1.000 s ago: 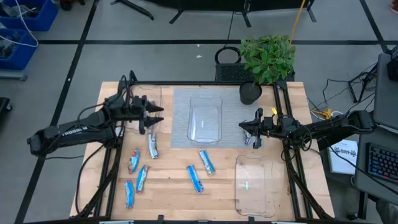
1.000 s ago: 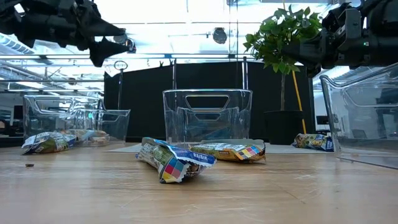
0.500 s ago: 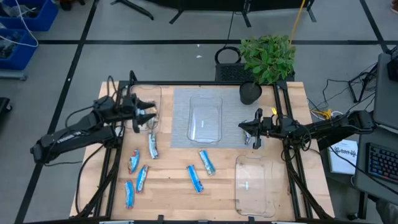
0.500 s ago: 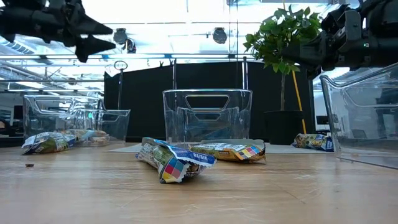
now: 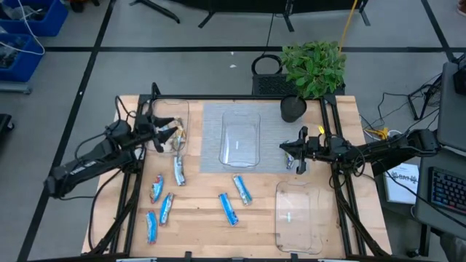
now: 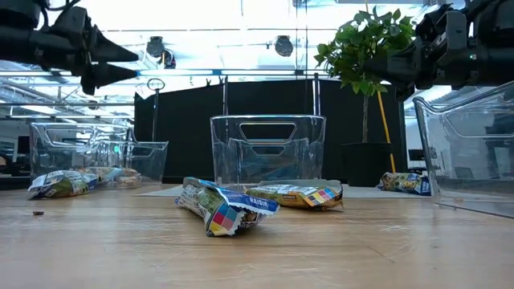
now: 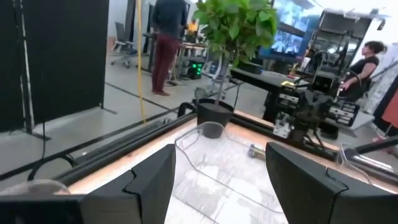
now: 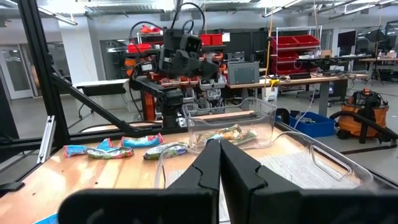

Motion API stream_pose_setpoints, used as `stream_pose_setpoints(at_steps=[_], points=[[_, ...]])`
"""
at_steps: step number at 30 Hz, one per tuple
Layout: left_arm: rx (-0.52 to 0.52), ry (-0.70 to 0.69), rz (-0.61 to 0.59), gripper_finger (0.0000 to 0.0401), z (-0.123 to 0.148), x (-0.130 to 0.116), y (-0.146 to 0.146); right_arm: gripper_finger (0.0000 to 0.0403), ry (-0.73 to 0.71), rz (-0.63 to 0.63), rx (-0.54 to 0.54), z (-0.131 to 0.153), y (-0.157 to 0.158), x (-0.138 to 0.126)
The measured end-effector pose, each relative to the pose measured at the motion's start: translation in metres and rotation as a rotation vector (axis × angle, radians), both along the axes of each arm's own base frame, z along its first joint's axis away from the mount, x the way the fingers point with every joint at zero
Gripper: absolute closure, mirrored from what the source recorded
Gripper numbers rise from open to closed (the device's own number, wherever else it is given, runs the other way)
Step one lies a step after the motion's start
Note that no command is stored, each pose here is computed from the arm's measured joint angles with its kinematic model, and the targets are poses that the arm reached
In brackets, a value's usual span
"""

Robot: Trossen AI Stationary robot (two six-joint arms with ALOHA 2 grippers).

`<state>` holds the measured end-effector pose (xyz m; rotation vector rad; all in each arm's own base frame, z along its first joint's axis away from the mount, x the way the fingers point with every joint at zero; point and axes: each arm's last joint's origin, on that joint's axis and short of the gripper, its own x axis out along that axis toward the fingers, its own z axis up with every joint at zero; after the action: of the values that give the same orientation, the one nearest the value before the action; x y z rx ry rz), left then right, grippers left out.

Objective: Pick and place Granola Bars by type
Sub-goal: Put the yellow granola bar into the top left transparent bin

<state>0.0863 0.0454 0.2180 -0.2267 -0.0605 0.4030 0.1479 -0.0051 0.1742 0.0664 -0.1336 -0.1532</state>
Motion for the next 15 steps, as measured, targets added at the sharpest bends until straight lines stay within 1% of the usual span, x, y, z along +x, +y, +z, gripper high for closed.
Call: stream_pose_setpoints(at_steps=[9,13,15], points=[[0.054,-0.045,0.062,0.0148,0.0,-0.009,-0.003,0.0399,0.013,0.001,0.005,-0.001,0.0,0.0],[0.031,-0.009,0.138,0.0148,-0.006,-0.014,-0.003,0.0399,0.013,0.001,0.007,-0.001,0.0,0.0],[0.028,-0.012,0.139,0.0148,-0.006,-0.015,-0.004,0.0399,0.013,0.001,0.007,-0.001,0.0,0.0]])
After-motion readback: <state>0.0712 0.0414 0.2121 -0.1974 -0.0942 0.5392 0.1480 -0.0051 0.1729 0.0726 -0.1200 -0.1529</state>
